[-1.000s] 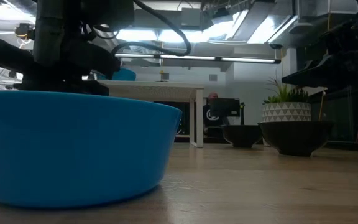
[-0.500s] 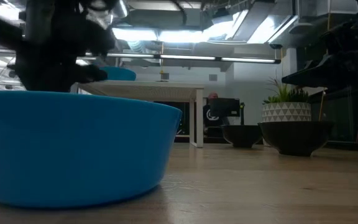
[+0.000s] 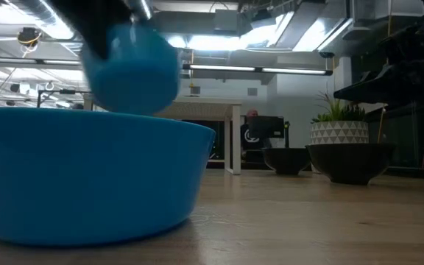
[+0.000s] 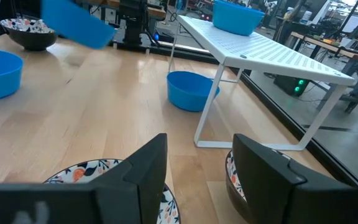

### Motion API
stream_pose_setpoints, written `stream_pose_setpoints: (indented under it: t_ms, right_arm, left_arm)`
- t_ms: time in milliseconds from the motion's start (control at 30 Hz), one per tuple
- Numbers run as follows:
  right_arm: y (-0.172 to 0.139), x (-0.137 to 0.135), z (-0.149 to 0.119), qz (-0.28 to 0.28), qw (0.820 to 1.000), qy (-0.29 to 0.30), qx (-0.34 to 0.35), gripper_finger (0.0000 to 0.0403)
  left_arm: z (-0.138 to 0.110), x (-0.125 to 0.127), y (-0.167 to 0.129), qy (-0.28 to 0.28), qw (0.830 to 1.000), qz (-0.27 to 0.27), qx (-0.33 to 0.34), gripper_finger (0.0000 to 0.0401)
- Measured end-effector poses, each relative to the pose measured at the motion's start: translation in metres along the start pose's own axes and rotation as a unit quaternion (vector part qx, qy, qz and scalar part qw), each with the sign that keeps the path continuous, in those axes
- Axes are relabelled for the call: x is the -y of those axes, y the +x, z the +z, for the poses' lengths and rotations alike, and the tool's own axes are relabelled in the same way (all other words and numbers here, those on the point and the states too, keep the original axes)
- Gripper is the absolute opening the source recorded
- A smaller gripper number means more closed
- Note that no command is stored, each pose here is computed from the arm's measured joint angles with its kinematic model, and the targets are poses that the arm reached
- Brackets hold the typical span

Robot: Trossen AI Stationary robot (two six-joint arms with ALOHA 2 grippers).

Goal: Pick & Place Mini bowls
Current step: Stack the blue bowl on the blue bowls on the shelf

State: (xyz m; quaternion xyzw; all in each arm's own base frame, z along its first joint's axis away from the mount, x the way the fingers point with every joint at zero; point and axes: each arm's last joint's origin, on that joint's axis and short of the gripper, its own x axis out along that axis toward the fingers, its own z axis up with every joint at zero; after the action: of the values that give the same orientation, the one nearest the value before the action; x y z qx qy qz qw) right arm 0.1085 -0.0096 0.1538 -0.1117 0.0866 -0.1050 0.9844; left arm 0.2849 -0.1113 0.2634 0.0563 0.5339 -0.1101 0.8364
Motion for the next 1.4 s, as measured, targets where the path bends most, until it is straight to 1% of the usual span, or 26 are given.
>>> stream_pose_setpoints:
  t_ms: [233, 333, 500, 600, 733, 867, 1033, 1200, 1300, 1400]
  right_arm:
    - [0.000, 0.000, 0.000, 0.000, 1.000, 0.000, 0.000, 0.0182]
    - [0.000, 0.000, 0.000, 0.000, 1.000, 0.000, 0.000, 0.0182]
    - [0.000, 0.000, 0.000, 0.000, 1.000, 0.000, 0.000, 0.0182]
    - [0.000, 0.000, 0.000, 0.000, 1.000, 0.000, 0.000, 0.0182]
    - [0.000, 0.000, 0.000, 0.000, 1.000, 0.000, 0.000, 0.0182]
    - [0.000, 0.000, 0.000, 0.000, 1.000, 0.000, 0.000, 0.0182]
    - [0.000, 0.000, 0.000, 0.000, 1.000, 0.000, 0.000, 0.0182]
    - [0.000, 0.000, 0.000, 0.000, 1.000, 0.000, 0.000, 0.0182]
    - [0.000, 0.000, 0.000, 0.000, 1.000, 0.000, 0.000, 0.0182]
    - [0.000, 0.000, 0.000, 0.000, 1.000, 0.000, 0.000, 0.0182]
  left_arm:
    - [0.032, 0.010, -0.039, 0.045, 0.995, 0.009, 0.085, 0.0003]
    - [0.044, 0.012, -0.057, 0.074, 0.989, 0.010, 0.125, 0.0003]
    - [0.058, 0.013, -0.085, 0.119, 0.978, 0.015, 0.169, 0.0003]
    - [0.062, 0.010, -0.100, 0.130, 0.976, 0.021, 0.176, 0.0003]
    - [0.065, 0.001, -0.117, 0.121, 0.976, 0.042, 0.176, 0.0003]
    - [0.067, -0.004, -0.131, 0.133, 0.973, 0.051, 0.183, 0.0003]
    - [0.070, -0.010, -0.144, 0.144, 0.968, 0.060, 0.195, 0.0003]
    - [0.070, -0.017, -0.155, 0.135, 0.969, 0.070, 0.195, 0.0003]
    - [0.068, -0.020, -0.166, 0.133, 0.967, 0.087, 0.198, 0.0003]
    - [0.063, -0.025, -0.180, 0.126, 0.964, 0.115, 0.204, 0.0003]
